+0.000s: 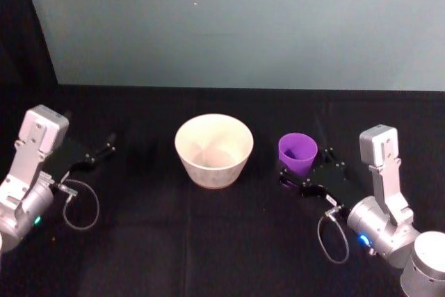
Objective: Pick up the cup and pour the mung beans from the cup into the bowl.
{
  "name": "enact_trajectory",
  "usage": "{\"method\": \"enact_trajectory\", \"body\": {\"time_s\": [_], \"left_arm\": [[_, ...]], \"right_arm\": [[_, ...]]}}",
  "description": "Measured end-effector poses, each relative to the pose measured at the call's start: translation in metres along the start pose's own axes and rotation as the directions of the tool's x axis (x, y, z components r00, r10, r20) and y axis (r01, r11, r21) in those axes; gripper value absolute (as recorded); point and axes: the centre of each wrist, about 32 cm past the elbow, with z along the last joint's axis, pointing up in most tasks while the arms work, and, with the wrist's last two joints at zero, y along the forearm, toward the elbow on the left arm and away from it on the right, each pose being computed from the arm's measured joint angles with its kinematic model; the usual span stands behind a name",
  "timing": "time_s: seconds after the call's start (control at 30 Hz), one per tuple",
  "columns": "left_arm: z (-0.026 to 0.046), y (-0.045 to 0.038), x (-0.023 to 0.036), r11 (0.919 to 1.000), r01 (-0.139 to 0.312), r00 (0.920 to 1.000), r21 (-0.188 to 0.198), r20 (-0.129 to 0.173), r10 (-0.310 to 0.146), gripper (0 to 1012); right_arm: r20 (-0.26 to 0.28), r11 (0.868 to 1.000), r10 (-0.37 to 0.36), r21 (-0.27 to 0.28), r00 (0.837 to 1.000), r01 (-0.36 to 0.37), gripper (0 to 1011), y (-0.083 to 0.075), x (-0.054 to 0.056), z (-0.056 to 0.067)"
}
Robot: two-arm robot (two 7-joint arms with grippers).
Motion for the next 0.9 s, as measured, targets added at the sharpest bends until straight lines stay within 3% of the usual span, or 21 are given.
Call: {"method": "enact_trajectory", "body": {"time_s": [0.13,0.3,0.53,0.77,0.9], "left_arm": [[0.0000,0.0000,0.0000,1.0000,0.000,1.0000,0.000,0.000,0.000,1011],[0.0000,0.0000,0.0000,1.0000,0.000,1.0000,0.000,0.000,0.000,1011],[0.0000,0.0000,0.0000,1.0000,0.000,1.0000,0.000,0.000,0.000,1011],[0.0000,0.0000,0.0000,1.0000,0.000,1.0000,0.000,0.000,0.000,1011],[0.0000,0.0000,0.0000,1.0000,0.000,1.0000,0.000,0.000,0.000,1011]], "right_arm": [[-0.017,1.000,0.005,0.008,1.000,-0.005,952,0.002,0.000,-0.002],[-0.037,1.000,0.014,0.019,0.999,-0.013,813,0.004,0.001,-0.005],[-0.039,1.000,0.020,0.022,0.999,-0.019,743,0.005,0.002,-0.005],[-0.010,0.999,0.027,0.033,1.000,-0.026,724,0.004,0.002,0.011],[0.018,0.999,0.030,0.041,0.999,-0.031,724,0.005,0.004,0.030]]}}
